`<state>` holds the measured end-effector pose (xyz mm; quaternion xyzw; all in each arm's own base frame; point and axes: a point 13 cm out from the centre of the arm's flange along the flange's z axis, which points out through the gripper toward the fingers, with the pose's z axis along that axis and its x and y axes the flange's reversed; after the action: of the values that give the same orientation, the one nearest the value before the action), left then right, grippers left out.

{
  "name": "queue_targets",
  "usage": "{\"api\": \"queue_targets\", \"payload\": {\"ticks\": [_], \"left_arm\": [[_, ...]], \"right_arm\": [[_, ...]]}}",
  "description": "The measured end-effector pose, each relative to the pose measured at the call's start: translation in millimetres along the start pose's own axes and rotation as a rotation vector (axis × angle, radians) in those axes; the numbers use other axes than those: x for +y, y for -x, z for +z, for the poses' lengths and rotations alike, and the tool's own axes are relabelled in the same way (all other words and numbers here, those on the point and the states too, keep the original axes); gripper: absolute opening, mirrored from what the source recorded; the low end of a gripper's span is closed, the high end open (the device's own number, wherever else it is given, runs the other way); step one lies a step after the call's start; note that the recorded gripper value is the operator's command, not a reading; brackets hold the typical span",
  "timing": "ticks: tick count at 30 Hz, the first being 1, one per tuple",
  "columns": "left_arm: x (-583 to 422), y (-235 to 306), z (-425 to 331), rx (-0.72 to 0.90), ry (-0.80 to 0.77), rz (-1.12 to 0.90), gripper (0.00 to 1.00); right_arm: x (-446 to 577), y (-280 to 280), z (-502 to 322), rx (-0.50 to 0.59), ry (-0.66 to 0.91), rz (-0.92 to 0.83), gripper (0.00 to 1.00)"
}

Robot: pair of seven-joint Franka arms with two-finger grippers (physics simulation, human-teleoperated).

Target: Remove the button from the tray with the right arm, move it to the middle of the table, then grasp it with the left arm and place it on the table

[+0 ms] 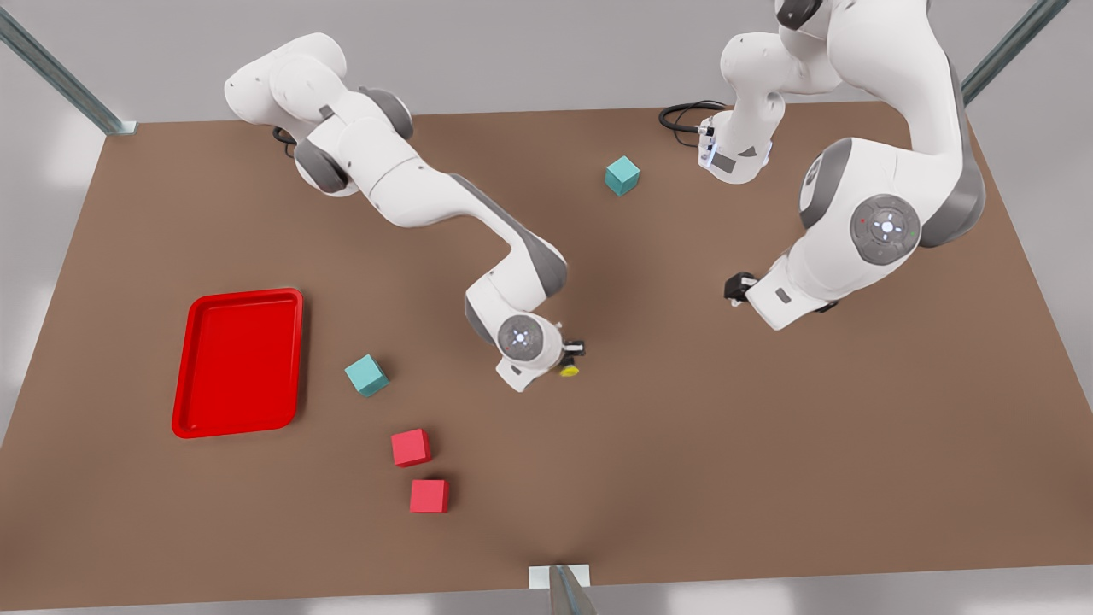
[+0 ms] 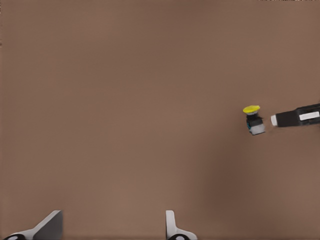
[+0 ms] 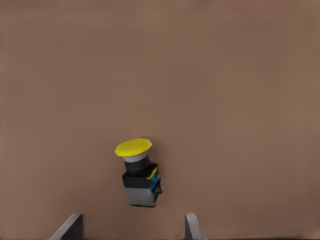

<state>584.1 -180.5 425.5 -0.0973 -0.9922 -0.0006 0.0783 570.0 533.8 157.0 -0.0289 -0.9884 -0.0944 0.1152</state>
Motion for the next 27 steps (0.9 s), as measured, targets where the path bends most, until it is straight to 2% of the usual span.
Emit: {"api": "queue_targets", "payload": {"ticks": [3, 7, 11, 13, 19, 27], "left_arm": [[9.3, 5.5, -6.9, -0.024, 0.004, -0.015, 1.00], [-27.7, 23.1, 17.3, -0.015, 0.008, 0.031, 1.00], [-140.4, 35.1, 85.5, 0.023, 0.023, 0.184, 1.00], [-171.1, 44.2, 118.9, 0.031, 0.030, 0.228, 1.00], [-211.8, 74.9, 185.7, -0.005, 0.064, 0.316, 1.00], [-249.0, 96.9, 229.5, -0.069, 0.058, 0.307, 1.00]], "right_arm": [[-40.6, 13.9, -87.7, -0.019, 0.040, 0.105, 1.00], [-231.5, 10.0, -194.4, -0.010, -0.010, 0.325, 1.00], [-422.3, 9.4, -314.2, -0.132, -0.093, 0.471, 1.00], [-468.1, -6.8, -354.1, -0.174, -0.139, 0.474, 1.00], [-524.5, -40.5, -380.9, -0.111, -0.202, 0.405, 1.00], [-465.0, -49.0, -412.2, -0.126, -0.226, 0.168, 1.00]]}}
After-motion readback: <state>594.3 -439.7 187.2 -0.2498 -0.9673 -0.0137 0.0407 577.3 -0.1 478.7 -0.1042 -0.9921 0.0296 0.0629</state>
